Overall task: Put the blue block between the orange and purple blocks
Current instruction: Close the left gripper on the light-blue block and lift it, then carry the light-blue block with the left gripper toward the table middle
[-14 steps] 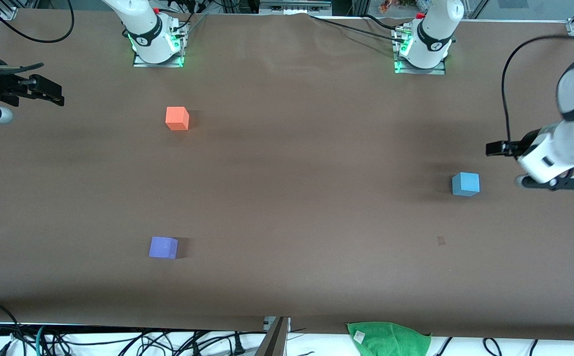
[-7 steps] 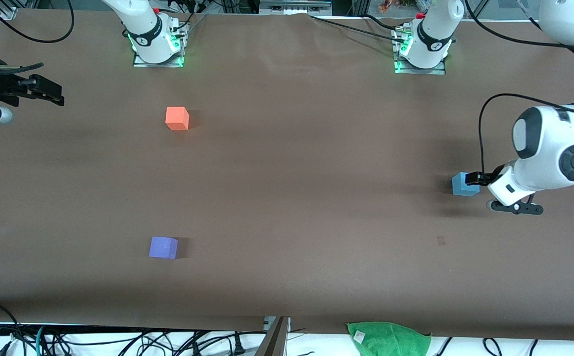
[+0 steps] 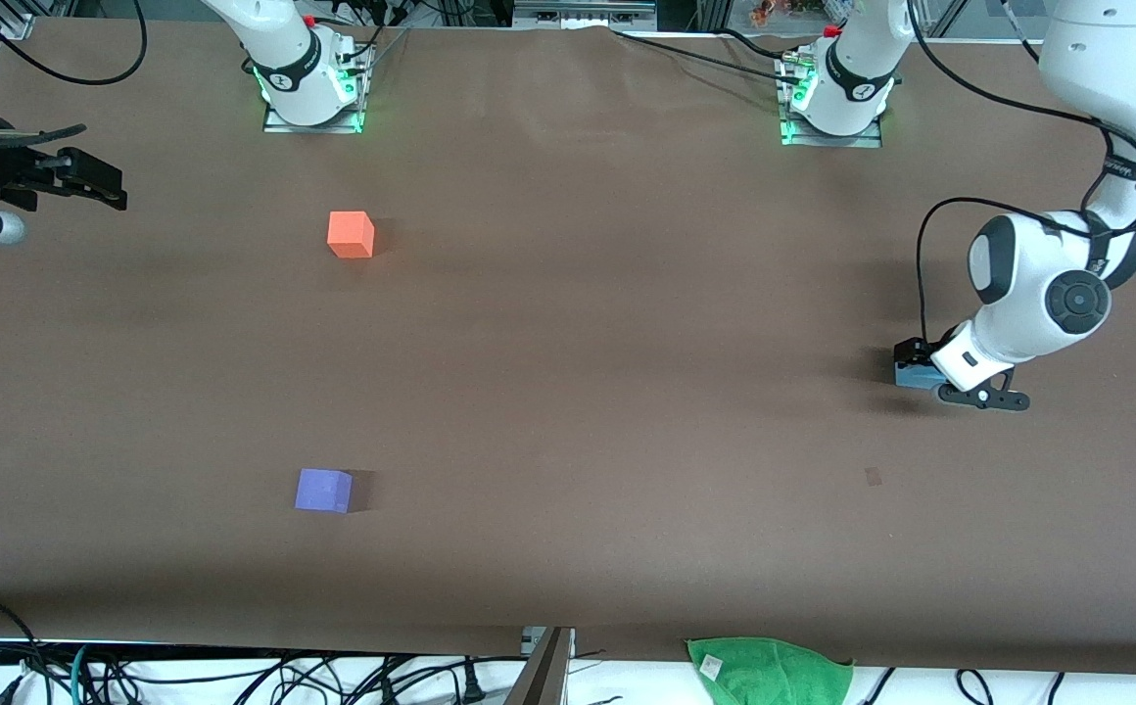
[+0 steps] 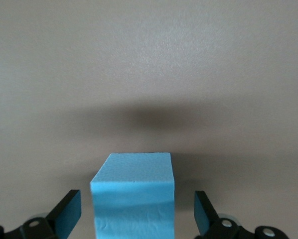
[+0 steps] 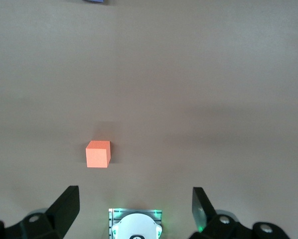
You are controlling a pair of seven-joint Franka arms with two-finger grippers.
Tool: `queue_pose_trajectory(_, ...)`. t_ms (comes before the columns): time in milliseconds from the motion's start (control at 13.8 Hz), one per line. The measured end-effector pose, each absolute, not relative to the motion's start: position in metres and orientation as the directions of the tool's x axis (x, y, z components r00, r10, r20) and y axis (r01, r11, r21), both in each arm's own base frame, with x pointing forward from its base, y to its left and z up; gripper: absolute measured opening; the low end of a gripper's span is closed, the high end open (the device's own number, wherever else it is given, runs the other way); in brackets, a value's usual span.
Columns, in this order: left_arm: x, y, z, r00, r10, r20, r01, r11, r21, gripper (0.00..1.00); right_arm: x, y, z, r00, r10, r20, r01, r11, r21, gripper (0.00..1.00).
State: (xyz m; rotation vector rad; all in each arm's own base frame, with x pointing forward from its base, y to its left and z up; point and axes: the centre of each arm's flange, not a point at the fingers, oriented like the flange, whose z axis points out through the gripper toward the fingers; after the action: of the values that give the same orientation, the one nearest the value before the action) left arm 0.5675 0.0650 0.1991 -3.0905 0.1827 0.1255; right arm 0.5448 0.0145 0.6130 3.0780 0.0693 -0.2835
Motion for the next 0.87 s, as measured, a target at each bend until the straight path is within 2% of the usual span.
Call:
queue_pose_trajectory(73, 0.565, 0.065, 0.190, 0.990, -0.116, -0.077, -0.120, -0.992, -0.037, 1.00, 0.545, 0.014, 0.613, 0.982, 0.040, -0.184, 0.049, -0.998, 0.045, 1.00)
queue_pose_trajectory(145, 0.564, 0.066, 0.184, 0.990, -0.116, -0.075, -0.119, -0.992, -0.036, 0.93, 0.545, 0.014, 0.613, 0.982, 0.040, -0.184, 0.049, -0.998, 0.045, 1.00)
queue_pose_trajectory(364, 0.566, 0.066, 0.183, 0.989, -0.131, -0.067, -0.134, -0.990, -0.036, 0.60, 0.545, 0.015, 0.613, 0.982, 0.040, -0.183, 0.049, -0.998, 0.044, 1.00)
queue_pose_trajectory(655, 0.579, 0.059, 0.212, 0.986, -0.161, -0.043, -0.162, -0.986, -0.039, 0.59, 0.545, 0.015, 0.613, 0.982, 0.041, -0.183, 0.049, -0.998, 0.041, 1.00)
queue_pose_trajectory(873, 0.598, 0.016, 0.280, 0.966, -0.213, -0.145, -0.217, -0.976, -0.008, 0.59, 0.545, 0.015, 0.613, 0.982, 0.041, -0.183, 0.049, -0.998, 0.041, 1.00)
